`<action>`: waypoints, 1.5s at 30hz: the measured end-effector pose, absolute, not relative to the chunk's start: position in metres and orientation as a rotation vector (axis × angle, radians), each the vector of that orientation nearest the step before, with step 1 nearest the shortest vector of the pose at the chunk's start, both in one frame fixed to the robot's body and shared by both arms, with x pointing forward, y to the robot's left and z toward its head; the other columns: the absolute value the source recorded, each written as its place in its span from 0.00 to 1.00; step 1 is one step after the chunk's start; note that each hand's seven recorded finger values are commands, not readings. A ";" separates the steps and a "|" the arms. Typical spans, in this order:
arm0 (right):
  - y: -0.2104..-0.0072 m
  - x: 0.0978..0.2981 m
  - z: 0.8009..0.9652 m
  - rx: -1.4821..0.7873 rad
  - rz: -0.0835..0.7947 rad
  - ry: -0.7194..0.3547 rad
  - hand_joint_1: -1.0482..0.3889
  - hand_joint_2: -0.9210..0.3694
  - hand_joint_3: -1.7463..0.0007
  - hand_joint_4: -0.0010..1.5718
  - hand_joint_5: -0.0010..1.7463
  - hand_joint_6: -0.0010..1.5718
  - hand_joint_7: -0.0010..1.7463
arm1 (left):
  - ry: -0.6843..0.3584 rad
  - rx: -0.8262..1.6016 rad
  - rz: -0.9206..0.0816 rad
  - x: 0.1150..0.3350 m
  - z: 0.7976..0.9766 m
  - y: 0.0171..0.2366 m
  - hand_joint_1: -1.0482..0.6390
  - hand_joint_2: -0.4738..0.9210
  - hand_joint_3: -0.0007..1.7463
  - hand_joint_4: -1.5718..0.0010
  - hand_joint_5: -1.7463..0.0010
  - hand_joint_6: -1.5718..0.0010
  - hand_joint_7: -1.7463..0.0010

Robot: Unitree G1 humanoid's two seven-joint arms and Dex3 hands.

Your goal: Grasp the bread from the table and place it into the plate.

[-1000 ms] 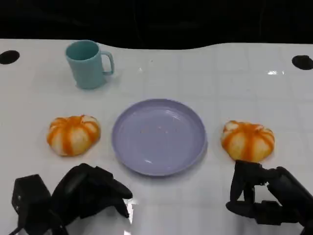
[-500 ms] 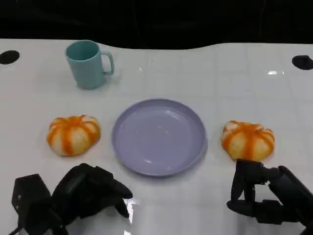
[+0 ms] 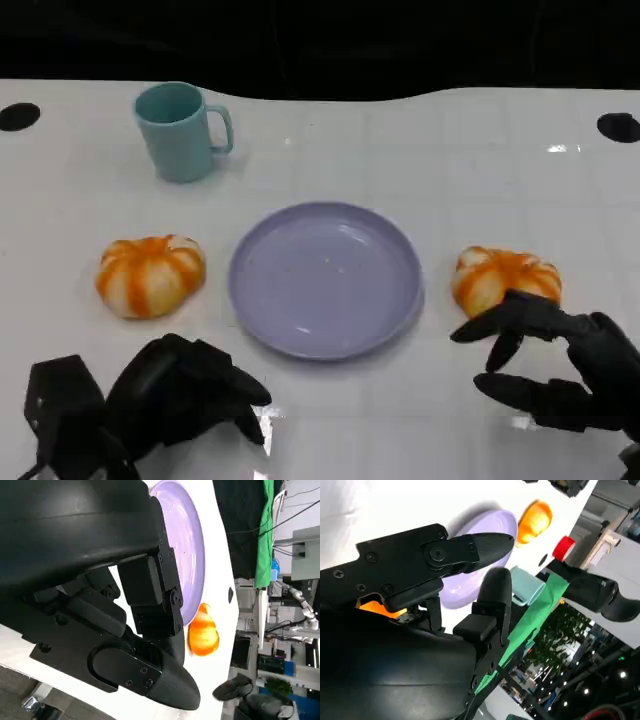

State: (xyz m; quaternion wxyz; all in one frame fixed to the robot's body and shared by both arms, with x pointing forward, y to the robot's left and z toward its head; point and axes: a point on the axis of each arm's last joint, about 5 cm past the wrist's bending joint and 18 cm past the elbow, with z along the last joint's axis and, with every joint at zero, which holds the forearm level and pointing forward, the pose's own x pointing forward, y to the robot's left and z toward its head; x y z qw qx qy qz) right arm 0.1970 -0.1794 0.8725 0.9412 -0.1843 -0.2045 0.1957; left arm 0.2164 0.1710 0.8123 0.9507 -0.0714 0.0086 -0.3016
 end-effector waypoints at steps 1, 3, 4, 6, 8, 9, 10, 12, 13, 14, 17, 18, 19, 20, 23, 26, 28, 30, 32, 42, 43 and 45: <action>-0.180 0.197 0.874 -0.377 0.396 -0.419 0.41 0.00 0.91 0.23 0.53 0.29 0.24 | 0.018 -0.145 -0.613 0.216 0.812 0.171 0.00 0.94 0.00 0.21 0.49 0.00 0.99; -0.180 0.198 0.876 -0.380 0.386 -0.420 0.40 0.00 0.90 0.22 0.48 0.29 0.19 | 0.018 -0.145 -0.613 0.216 0.812 0.171 0.00 0.95 0.00 0.20 0.49 0.00 0.99; -0.181 0.199 0.878 -0.383 0.380 -0.423 0.41 0.00 0.91 0.21 0.46 0.29 0.16 | 0.018 -0.145 -0.613 0.216 0.812 0.171 0.00 0.95 0.00 0.20 0.49 0.00 0.99; -0.184 0.200 0.881 -0.402 0.368 -0.424 0.40 0.00 0.92 0.19 0.41 0.29 0.12 | 0.017 -0.146 -0.613 0.216 0.812 0.171 0.00 0.94 0.00 0.21 0.49 0.00 0.99; -0.187 0.201 0.884 -0.437 0.367 -0.427 0.40 0.00 0.92 0.18 0.37 0.28 0.08 | 0.017 -0.147 -0.613 0.216 0.812 0.171 0.00 0.94 0.00 0.21 0.49 0.00 0.99; -0.188 0.201 0.885 -0.453 0.366 -0.426 0.40 0.00 0.93 0.18 0.33 0.28 0.05 | 0.017 -0.147 -0.613 0.216 0.812 0.171 0.00 0.94 0.00 0.21 0.49 0.00 0.99; -0.189 0.201 0.886 -0.477 0.364 -0.422 0.40 0.00 0.94 0.19 0.30 0.27 0.04 | 0.017 -0.147 -0.613 0.216 0.812 0.171 0.00 0.94 0.00 0.21 0.49 0.00 0.99; -0.192 0.202 0.889 -0.536 0.346 -0.421 0.39 0.00 0.95 0.19 0.25 0.27 0.02 | 0.017 -0.147 -0.613 0.216 0.812 0.171 0.00 0.94 0.00 0.21 0.49 0.00 0.99; -0.194 0.203 0.891 -0.572 0.335 -0.426 0.39 0.00 0.94 0.19 0.24 0.26 0.01 | 0.017 -0.147 -0.613 0.216 0.812 0.171 0.00 0.94 0.00 0.21 0.49 0.00 0.99; -0.196 0.203 0.893 -0.623 0.324 -0.432 0.39 0.00 0.94 0.19 0.23 0.26 0.01 | 0.017 -0.148 -0.613 0.216 0.812 0.171 0.00 0.94 0.00 0.21 0.50 0.00 0.99; -0.200 0.206 0.898 -0.762 0.300 -0.445 0.37 0.00 0.95 0.16 0.20 0.25 0.00 | 0.017 -0.148 -0.613 0.216 0.812 0.171 0.00 0.94 0.00 0.21 0.49 0.00 0.99; -0.201 0.206 0.900 -0.820 0.294 -0.446 0.36 0.00 0.96 0.16 0.19 0.24 0.00 | 0.017 -0.148 -0.614 0.216 0.812 0.170 0.00 0.94 0.00 0.21 0.49 0.00 0.98; -0.202 0.207 0.902 -0.876 0.287 -0.441 0.36 0.00 0.97 0.15 0.18 0.23 0.00 | 0.017 -0.148 -0.614 0.216 0.812 0.170 0.00 0.94 0.00 0.21 0.49 0.00 0.98; -0.203 0.208 0.904 -0.924 0.279 -0.436 0.35 0.00 0.97 0.15 0.18 0.23 0.00 | 0.017 -0.149 -0.614 0.216 0.812 0.170 0.00 0.94 0.00 0.21 0.50 0.00 0.98; -0.205 0.210 0.905 -1.028 0.271 -0.405 0.34 0.00 0.97 0.13 0.17 0.21 0.00 | 0.018 -0.149 -0.614 0.216 0.812 0.170 0.00 0.94 0.00 0.21 0.49 0.00 0.98; -0.201 0.211 0.903 -1.093 0.291 -0.373 0.33 0.02 0.98 0.13 0.17 0.20 0.00 | 0.018 -0.149 -0.614 0.216 0.812 0.170 0.00 0.94 0.00 0.21 0.49 0.00 0.98; -0.196 0.213 0.903 -1.133 0.309 -0.371 0.33 0.02 0.99 0.13 0.17 0.20 0.00 | 0.019 -0.150 -0.615 0.216 0.812 0.170 0.00 0.94 0.00 0.20 0.49 0.00 0.98; -0.192 0.217 0.903 -1.168 0.320 -0.376 0.34 0.03 0.99 0.12 0.16 0.19 0.00 | 0.019 -0.150 -0.616 0.216 0.812 0.170 0.00 0.94 0.00 0.20 0.49 0.00 0.98; -0.188 0.220 0.902 -1.193 0.329 -0.366 0.34 0.03 1.00 0.11 0.16 0.18 0.00 | 0.018 -0.150 -0.617 0.217 0.812 0.169 0.00 0.94 0.00 0.20 0.49 0.00 0.98; -0.178 0.240 0.883 -1.281 0.372 -0.296 0.35 0.04 1.00 0.10 0.13 0.17 0.00 | 0.023 -0.153 -0.618 0.217 0.812 0.169 0.00 0.94 0.00 0.20 0.49 0.00 0.98; -0.177 0.242 0.881 -1.290 0.372 -0.291 0.35 0.04 1.00 0.10 0.13 0.16 0.00 | 0.024 -0.154 -0.617 0.217 0.812 0.169 0.00 0.94 0.00 0.20 0.49 0.00 0.98; -0.176 0.248 0.877 -1.309 0.377 -0.266 0.34 0.03 1.00 0.09 0.12 0.15 0.00 | 0.024 -0.154 -0.617 0.217 0.812 0.169 0.00 0.94 0.00 0.20 0.49 0.00 0.98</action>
